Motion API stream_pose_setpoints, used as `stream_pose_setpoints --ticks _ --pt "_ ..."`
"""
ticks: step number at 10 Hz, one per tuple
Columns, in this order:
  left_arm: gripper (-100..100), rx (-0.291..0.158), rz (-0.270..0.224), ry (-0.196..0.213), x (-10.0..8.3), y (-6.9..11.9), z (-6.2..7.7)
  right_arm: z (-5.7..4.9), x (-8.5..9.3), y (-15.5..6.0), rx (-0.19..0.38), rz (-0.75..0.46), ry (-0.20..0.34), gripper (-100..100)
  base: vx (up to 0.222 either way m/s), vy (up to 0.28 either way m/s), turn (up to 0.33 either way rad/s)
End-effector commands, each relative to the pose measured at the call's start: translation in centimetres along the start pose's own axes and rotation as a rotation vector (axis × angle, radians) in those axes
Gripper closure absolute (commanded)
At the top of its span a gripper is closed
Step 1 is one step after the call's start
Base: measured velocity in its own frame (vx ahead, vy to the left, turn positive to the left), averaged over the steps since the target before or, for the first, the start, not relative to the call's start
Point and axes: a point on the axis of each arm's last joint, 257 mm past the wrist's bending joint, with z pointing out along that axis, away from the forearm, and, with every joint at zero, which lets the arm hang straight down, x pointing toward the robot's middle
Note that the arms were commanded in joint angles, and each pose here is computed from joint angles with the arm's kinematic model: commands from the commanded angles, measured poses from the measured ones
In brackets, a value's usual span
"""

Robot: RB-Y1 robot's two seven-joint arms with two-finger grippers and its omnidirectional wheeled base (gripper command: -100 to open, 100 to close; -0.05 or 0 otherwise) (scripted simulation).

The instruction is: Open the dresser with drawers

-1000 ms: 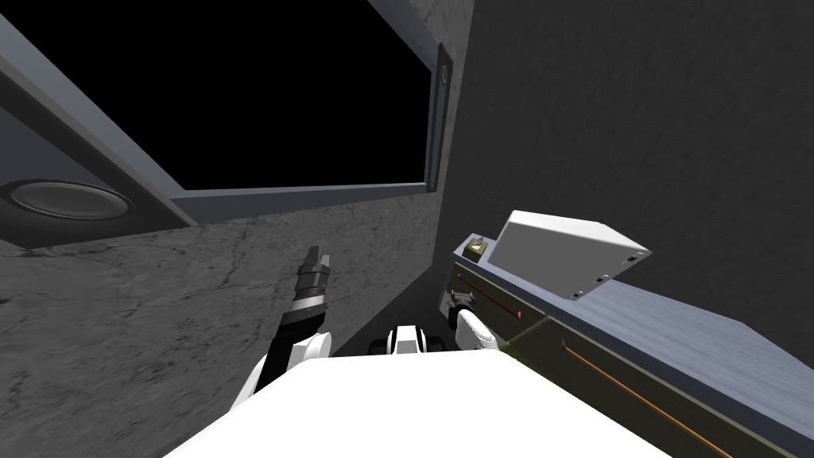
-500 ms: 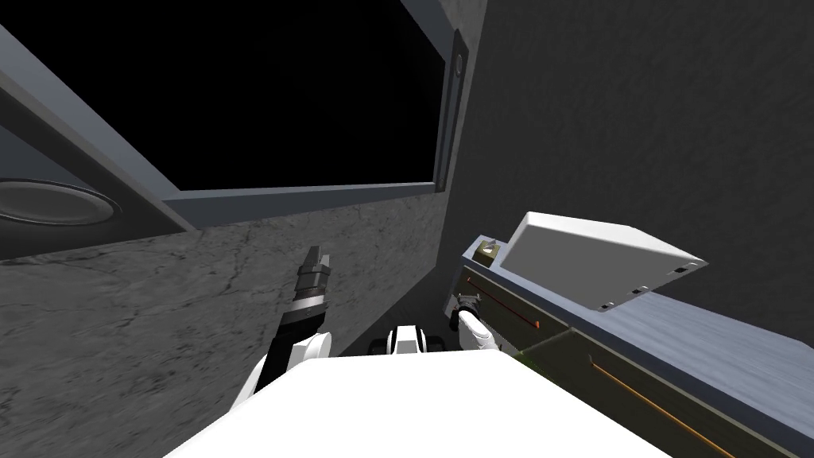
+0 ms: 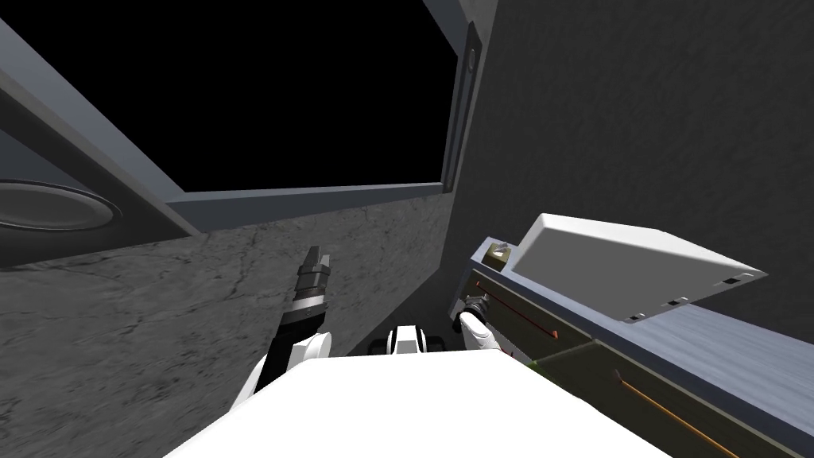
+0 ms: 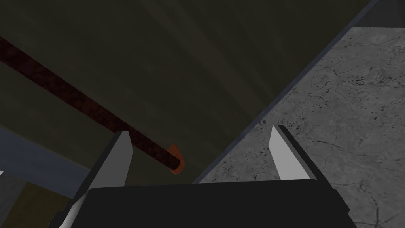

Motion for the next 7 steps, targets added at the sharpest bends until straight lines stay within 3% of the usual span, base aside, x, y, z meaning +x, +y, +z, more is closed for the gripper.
stream_pose_setpoints --ticks 1,3,6,7 --pt "0 0.0 0.0 0.0 0.0 0.0 0.0 0.9 0.5 -2.6 0.086 -0.102 -0.011 -100 0.054 0.075 0.023" --pt "0 0.0 0.0 0.0 0.0 0.0 0.0 1.6 0.5 -4.5 0.142 -0.164 -0.023 -100 0.041 0.065 0.023" --pt "0 0.0 0.0 0.0 0.0 0.0 0.0 1.3 0.4 -3.8 0.127 -0.146 -0.018 -100 0.049 -0.029 0.01" --pt "0 0.0 0.0 0.0 0.0 0.0 0.0 1.3 0.4 -3.9 0.127 -0.145 -0.018 100 0.007 -0.01 -0.006"
